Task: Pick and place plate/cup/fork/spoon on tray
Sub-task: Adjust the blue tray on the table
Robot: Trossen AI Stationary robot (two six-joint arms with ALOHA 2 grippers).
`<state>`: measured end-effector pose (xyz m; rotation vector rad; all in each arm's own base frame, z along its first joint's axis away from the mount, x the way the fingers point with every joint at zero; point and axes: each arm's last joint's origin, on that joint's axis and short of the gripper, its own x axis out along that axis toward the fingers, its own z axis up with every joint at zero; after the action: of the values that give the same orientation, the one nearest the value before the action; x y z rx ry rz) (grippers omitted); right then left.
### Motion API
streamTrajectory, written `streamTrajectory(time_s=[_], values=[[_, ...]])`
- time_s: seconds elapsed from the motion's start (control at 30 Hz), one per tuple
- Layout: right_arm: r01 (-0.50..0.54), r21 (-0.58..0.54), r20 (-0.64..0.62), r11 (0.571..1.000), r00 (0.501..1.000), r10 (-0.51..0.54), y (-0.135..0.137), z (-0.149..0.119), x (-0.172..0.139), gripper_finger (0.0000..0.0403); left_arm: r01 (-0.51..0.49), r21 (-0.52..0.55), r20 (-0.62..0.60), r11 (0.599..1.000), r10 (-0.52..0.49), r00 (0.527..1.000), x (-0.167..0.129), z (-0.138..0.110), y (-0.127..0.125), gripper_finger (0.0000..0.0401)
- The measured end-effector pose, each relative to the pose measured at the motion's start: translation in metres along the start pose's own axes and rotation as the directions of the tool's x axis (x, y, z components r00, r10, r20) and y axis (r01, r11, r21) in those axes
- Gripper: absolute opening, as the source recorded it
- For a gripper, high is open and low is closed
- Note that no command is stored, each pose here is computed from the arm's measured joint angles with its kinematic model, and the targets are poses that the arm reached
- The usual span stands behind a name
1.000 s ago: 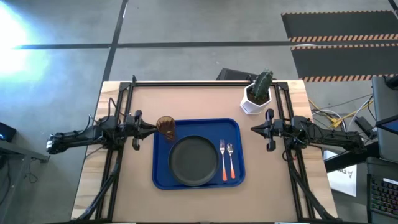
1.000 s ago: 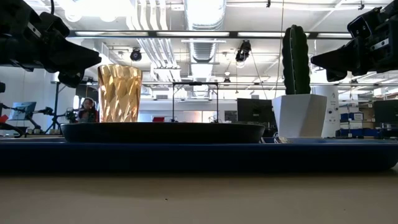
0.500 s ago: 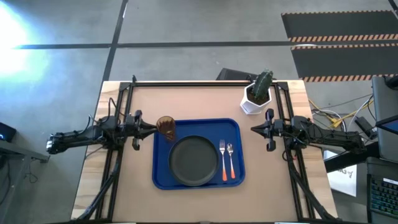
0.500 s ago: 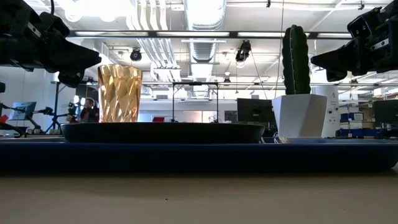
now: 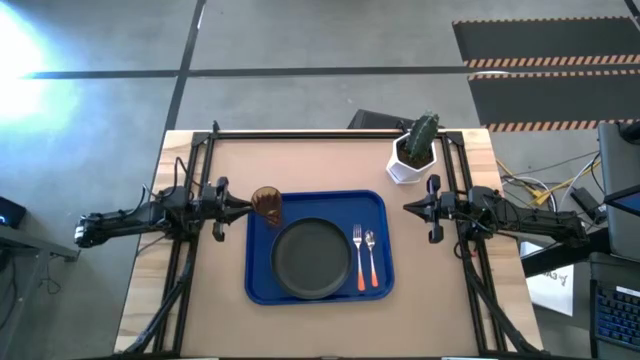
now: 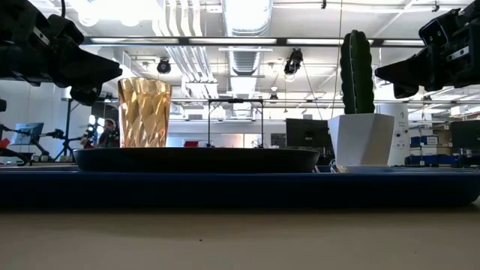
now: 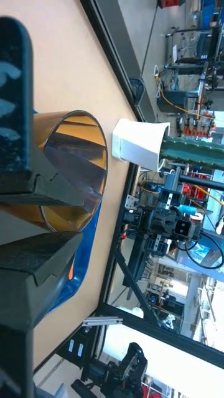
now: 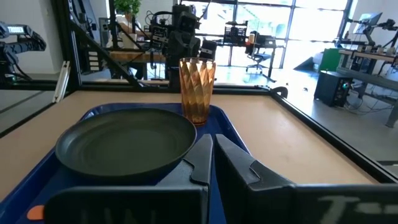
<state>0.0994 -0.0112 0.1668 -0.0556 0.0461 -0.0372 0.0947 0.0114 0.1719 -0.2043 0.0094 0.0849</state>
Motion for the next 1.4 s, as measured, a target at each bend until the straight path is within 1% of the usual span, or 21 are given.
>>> streamTrajectory(time_s=[0.23,0.37,0.4,0.47,0.53,0.6,0.67,0.73,0.8,0.83,0.9,0.93,0.97,1.0,1.07,1.13,1.17,1.23,1.27,1.33,1.4], values=[[0.0,0.0,0.001,1.0,1.0,0.0,0.0,0.0,0.0,0.0009,0.0,0.0,0.0,1.0,0.0,1.0,0.0,0.0,0.0,0.0058],[-0.001,0.014,0.033,1.0,0.999,0.0,0.0,0.003,0.0,0.0009,0.0,0.0,0.0,1.0,0.0,1.0,0.0,0.0,0.0,0.0058],[-0.002,0.041,0.053,0.999,0.999,0.0,0.0,0.005,0.0,0.0009,0.0,0.001,0.0,1.0,0.0,1.0,0.0,0.0,0.0,0.0058],[-0.011,0.139,0.097,0.99,0.995,-0.003,0.0,0.009,0.0,0.0009,0.0,0.001,0.001,1.0,0.0,1.0,0.0,0.0,0.0,0.0058],[-0.03,0.254,0.138,0.967,0.99,-0.005,-0.001,0.013,-0.001,0.0009,0.001,0.001,0.005,1.0,-0.001,1.0,0.0,0.001,0.0,0.0058],[-0.055,0.329,0.188,0.943,0.982,-0.008,-0.001,0.018,-0.002,0.0009,0.005,0.002,0.024,1.0,-0.005,1.0,0.0,0.002,0.0,0.0058],[-0.079,0.37,0.232,0.926,0.973,-0.01,-0.001,0.022,-0.003,0.0009,0.008,0.003,0.041,1.0,-0.008,0.999,0.001,0.004,-0.001,0.0058],[-0.086,0.375,0.267,0.923,0.963,-0.019,-0.001,0.026,-0.004,0.0009,0.008,0.002,0.049,1.0,-0.008,0.999,0.001,0.004,-0.001,0.0058],[-0.026,0.366,0.283,0.93,0.955,-0.085,-0.003,0.028,-0.004,0.0009,0.012,0.005,0.088,1.0,-0.012,0.996,0.002,0.008,-0.001,0.0058],[0.017,0.38,0.283,0.925,0.95,-0.134,-0.005,0.028,-0.004,0.0009,0.019,0.007,0.126,1.0,-0.019,0.992,0.001,0.011,-0.002,0.0058],[0.063,0.43,0.285,0.901,0.937,-0.202,-0.007,0.028,-0.005,0.0009,0.042,0.018,0.247,0.999,-0.045,0.968,0.0,0.023,-0.005,0.0058],[0.078,0.457,0.288,0.886,0.93,-0.23,-0.008,0.029,-0.005,0.0009,0.058,0.026,0.327,0.998,-0.064,0.943,-0.003,0.031,-0.006,0.0058],[0.095,0.472,0.291,0.876,0.922,-0.257,-0.008,0.029,-0.006,0.0009,0.077,0.038,0.418,0.996,-0.086,0.904,-0.006,0.04,-0.008,0.0058],[0.108,0.48,0.295,0.87,0.915,-0.276,-0.009,0.03,-0.006,0.0009,0.103,0.053,0.508,0.993,-0.116,0.854,-0.011,0.048,-0.011,0.0058],[0.104,0.475,0.317,0.874,0.906,-0.281,-0.009,0.032,-0.007,0.0009,0.182,0.06,0.651,0.982,-0.177,0.738,-0.022,0.063,-0.015,0.0058],[0.088,0.474,0.347,0.876,0.896,-0.277,-0.009,0.035,-0.008,0.0009,0.235,0.07,0.734,0.969,-0.21,0.646,-0.031,0.071,-0.017,0.0058],[0.079,0.473,0.362,0.878,0.89,-0.275,-0.009,0.036,-0.008,0.0009,0.233,0.088,0.753,0.968,-0.218,0.621,-0.033,0.073,-0.018,0.0058],[0.061,0.471,0.395,0.88,0.878,-0.272,-0.009,0.039,-0.01,0.0009,0.203,0.113,0.76,0.973,-0.216,0.613,-0.034,0.074,-0.018,0.0058],[0.049,0.472,0.409,0.88,0.872,-0.268,-0.009,0.041,-0.01,0.0009,0.19,0.093,0.758,0.977,-0.193,0.623,-0.033,0.073,-0.017,0.0058],[0.02,0.49,0.43,0.871,0.864,-0.262,-0.009,0.043,-0.011,0.0009,0.151,0.008,0.746,0.988,-0.107,0.658,-0.03,0.071,-0.014,0.0058],[-0.006,0.51,0.436,0.86,0.864,-0.252,-0.009,0.046,-0.012,0.0009,0.117,-0.027,0.721,0.993,-0.062,0.691,-0.026,0.072,-0.013,0.0058]])
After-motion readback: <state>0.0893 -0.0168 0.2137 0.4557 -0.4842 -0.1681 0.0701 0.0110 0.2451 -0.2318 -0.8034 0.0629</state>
